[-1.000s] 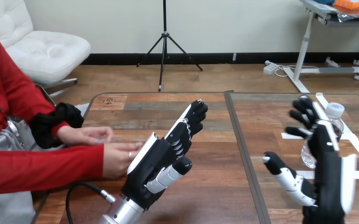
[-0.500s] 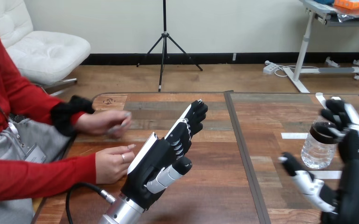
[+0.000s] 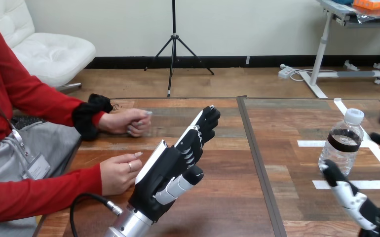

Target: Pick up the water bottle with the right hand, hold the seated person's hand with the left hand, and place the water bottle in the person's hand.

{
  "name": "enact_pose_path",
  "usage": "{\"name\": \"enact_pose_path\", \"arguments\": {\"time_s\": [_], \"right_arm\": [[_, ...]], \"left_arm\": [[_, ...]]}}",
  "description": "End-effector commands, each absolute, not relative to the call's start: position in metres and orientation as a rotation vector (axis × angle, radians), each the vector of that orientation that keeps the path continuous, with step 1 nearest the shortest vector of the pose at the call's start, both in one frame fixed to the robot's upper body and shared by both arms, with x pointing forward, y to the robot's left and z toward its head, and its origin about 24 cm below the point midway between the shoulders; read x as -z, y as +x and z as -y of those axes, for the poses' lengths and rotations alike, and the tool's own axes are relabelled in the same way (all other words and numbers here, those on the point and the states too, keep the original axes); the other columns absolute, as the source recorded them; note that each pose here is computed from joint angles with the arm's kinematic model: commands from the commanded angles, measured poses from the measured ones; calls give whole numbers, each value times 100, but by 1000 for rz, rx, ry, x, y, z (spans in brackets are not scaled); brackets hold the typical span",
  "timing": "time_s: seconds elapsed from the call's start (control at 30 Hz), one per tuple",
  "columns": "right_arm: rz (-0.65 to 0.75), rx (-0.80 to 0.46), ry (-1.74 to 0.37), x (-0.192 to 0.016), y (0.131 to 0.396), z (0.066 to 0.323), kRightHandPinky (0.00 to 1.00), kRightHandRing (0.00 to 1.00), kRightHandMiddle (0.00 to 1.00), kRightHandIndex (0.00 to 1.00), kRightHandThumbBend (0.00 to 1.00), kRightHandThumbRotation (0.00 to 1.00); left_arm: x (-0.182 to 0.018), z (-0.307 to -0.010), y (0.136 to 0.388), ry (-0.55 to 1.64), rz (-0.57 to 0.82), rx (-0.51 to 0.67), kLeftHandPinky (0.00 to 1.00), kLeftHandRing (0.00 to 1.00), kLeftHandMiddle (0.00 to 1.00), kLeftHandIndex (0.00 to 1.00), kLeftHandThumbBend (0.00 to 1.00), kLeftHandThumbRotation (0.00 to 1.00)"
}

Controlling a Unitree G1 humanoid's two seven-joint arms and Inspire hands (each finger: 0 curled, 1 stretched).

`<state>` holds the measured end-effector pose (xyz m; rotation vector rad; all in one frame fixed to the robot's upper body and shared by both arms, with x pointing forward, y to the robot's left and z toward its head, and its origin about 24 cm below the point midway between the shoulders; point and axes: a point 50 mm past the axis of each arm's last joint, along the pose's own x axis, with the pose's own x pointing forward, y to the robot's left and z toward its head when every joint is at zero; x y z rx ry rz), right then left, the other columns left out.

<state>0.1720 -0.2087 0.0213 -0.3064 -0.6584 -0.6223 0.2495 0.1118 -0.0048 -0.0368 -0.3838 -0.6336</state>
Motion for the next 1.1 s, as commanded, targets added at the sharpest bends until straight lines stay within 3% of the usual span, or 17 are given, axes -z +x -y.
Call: {"name": "enact_pose_path", "arguments": {"time_s": [0.0, 0.5, 1.07], "right_arm": [[691, 643, -314, -26, 178, 213, 68, 82, 83, 86, 100, 58], [581, 683, -277, -16, 182, 229, 75, 88, 89, 87, 100, 55], [387, 643, -216, -8, 196, 246, 86, 99, 97, 98, 100, 57]], "left_arm": [[-14, -104, 266, -24, 463, 649, 100, 100, 100, 100, 100, 85], [-14, -104, 266, -24, 461, 653, 100, 100, 100, 100, 100, 86], [-14, -103, 266, -27, 464, 651, 100, 100, 100, 100, 100, 86]]}}
